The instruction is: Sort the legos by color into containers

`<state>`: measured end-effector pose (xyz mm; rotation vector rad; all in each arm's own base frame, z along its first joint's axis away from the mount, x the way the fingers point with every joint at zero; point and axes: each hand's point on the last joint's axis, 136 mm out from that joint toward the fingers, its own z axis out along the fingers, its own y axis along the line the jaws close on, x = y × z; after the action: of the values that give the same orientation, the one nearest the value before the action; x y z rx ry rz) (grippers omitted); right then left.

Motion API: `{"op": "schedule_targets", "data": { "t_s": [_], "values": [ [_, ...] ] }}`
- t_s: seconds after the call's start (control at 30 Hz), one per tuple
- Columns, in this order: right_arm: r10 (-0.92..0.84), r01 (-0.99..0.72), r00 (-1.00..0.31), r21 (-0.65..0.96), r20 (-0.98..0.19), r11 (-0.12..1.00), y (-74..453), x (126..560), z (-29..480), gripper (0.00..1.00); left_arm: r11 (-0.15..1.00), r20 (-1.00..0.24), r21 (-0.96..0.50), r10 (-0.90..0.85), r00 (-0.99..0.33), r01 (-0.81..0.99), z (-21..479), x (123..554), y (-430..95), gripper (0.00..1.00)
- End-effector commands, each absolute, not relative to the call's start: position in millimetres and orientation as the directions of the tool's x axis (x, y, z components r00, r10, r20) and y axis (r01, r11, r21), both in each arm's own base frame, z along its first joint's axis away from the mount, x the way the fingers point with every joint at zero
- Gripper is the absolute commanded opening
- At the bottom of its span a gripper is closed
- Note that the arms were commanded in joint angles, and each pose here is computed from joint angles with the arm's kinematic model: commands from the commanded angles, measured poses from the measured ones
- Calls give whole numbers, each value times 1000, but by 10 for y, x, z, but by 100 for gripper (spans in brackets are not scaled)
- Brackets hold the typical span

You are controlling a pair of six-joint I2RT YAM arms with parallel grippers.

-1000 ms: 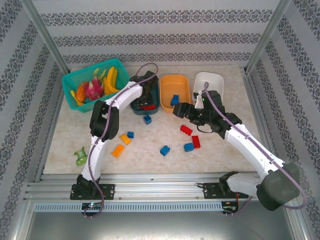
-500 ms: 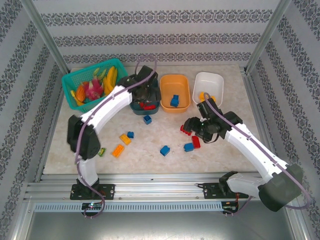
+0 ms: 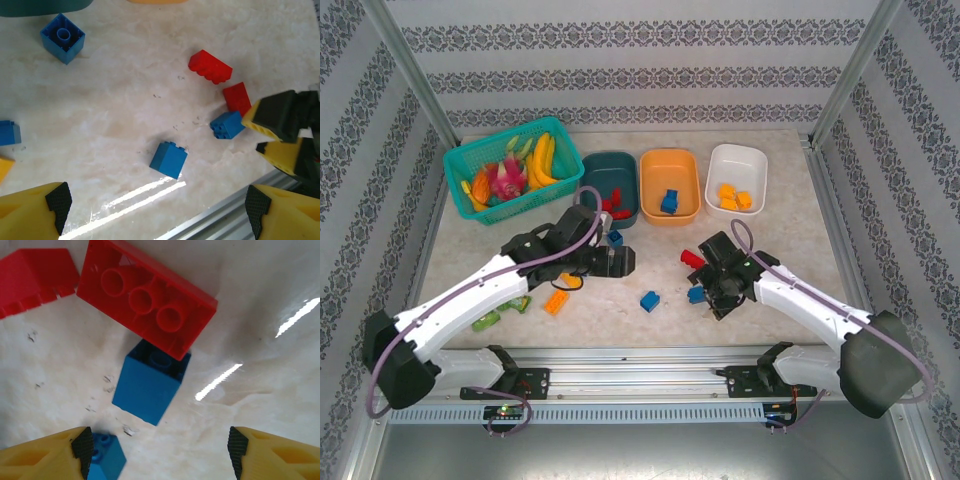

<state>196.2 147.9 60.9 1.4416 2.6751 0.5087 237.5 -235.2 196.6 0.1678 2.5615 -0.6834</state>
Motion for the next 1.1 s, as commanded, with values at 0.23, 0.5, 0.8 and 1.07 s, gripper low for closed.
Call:
{"op": "schedule_targets", "data": {
  "t_s": [0.23,0.5,0.8,1.07],
  "values": [
    [887,867,-447,304,121,395,1528,2091,333,70,814,-532,-510,-46,-845,277,2224,2278,-2398,92],
    [890,879,-441,255,115,403,1537,2106,172,55,813,-537,-514,-55,-842,275,2245,2233,-2367,92],
    [820,770,-573,330,-22,547,1532,2294,688,28,813,-540,-533,-113,-834,234,2284,2318,-2384,91],
    [539,443,-778,326,-323,835,1720,3157,1627,28,766,-525,-624,-267,-808,152,2640,2936,-2473,95]
  ]
}}
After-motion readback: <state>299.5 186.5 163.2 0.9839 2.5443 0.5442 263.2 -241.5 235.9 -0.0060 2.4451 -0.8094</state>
